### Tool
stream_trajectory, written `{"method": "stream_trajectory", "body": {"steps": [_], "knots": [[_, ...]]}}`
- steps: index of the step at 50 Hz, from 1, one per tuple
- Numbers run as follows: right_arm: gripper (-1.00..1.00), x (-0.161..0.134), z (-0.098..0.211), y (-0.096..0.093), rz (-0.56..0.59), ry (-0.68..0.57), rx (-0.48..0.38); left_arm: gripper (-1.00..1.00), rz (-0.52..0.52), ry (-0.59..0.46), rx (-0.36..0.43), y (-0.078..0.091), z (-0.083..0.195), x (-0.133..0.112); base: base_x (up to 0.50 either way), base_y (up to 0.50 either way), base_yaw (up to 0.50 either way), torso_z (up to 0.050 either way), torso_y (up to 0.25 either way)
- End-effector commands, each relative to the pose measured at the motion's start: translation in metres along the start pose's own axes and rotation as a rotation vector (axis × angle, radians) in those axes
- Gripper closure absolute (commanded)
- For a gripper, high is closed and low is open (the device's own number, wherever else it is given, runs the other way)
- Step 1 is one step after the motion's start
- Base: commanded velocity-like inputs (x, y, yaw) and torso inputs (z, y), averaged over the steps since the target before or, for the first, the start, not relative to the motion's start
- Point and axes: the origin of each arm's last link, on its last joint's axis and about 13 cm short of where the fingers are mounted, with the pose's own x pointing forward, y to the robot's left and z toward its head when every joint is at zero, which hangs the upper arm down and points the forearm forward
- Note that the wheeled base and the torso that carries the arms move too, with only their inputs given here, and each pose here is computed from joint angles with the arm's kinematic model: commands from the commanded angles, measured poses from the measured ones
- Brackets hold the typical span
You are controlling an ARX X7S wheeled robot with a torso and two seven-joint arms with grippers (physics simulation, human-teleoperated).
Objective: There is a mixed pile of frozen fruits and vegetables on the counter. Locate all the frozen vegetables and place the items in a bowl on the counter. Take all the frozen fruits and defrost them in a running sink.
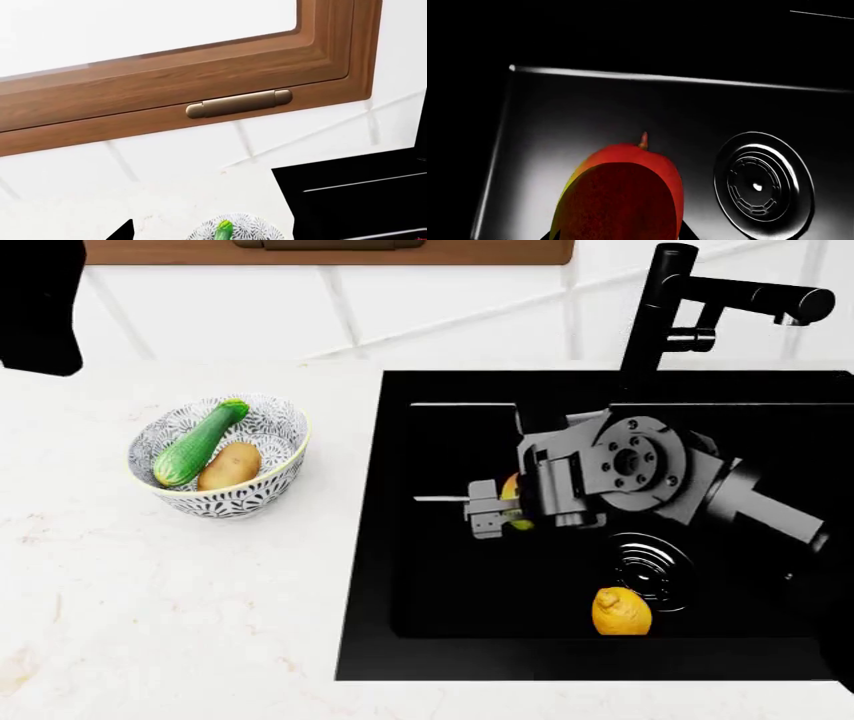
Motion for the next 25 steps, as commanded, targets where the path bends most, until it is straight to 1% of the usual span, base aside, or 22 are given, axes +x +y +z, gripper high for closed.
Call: {"method": "stream_trajectory", "body": {"steps": [1,19,25], "knots": [[1.0,0.014,-0.011,-0.003,-0.024,0.03,-0.007,-1.0,0.0,0.006,0.001,0.0,-0.002,0.002,0.0,0.0,0.0,0.0,0.0],[1.0,0.028,-0.02,0.0,-0.022,0.066,-0.029,-1.0,0.0,0.011,0.003,-0.001,-0.003,0.004,0.0,0.0,0.0,0.0,0.0],[1.0,0.032,-0.024,0.001,-0.016,0.086,-0.024,-1.0,-0.001,0.012,0.002,-0.001,-0.004,0.004,0.0,0.0,0.0,0.0,0.0]]}}
